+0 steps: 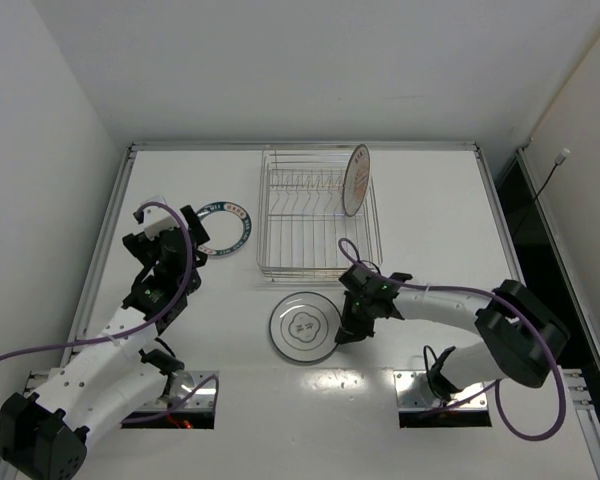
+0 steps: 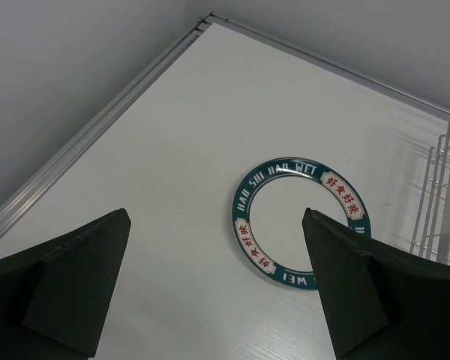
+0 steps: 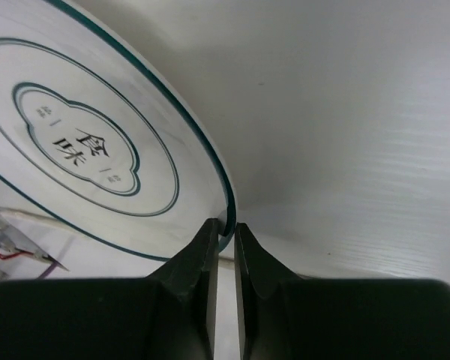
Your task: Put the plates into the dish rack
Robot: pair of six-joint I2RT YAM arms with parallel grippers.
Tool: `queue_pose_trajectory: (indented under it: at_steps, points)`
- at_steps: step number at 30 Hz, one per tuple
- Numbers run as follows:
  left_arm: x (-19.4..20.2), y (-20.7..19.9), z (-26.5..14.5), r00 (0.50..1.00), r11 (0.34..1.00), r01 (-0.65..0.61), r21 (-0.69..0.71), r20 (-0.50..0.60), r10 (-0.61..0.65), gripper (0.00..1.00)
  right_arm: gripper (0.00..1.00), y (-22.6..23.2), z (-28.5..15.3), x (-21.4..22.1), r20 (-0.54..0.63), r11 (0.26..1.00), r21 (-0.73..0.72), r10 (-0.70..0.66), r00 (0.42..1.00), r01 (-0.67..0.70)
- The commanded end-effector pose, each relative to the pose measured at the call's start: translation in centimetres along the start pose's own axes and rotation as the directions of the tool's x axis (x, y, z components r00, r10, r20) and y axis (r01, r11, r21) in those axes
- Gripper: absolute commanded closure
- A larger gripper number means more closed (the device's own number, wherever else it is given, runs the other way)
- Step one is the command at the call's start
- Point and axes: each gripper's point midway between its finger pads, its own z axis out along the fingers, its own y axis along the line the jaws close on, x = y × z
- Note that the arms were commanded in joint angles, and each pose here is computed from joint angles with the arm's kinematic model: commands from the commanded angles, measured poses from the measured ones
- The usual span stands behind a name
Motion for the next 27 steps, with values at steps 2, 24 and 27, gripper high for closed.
queue_pose_trajectory:
  at_steps: [2, 24, 27]
  points:
    - [-1.0, 0.0, -0.2, 0.999, 0.999, 0.039, -0.003, 0.028, -0.039, 0.0, 1.0, 1.2, 0.0, -0.7, 0.018, 0.999, 0.003, -0.039, 0.999, 0.039]
    - [-1.1, 0.3, -0.2, 0.999, 0.999, 0.04, -0.02, 0.035, -0.039, 0.0, 1.0, 7.4, -9.6, 1.3, 0.323, 0.922, -0.117, -0.316, 0.892, 0.369]
    - [-0.9, 0.4, -0.2, 0.999, 0.999, 0.032, -0.022, 0.03, -0.032, 0.0, 1.0, 7.6, -11.6, 0.4, 0.397, 0.919, -0.068, -0.333, 0.855, 0.389]
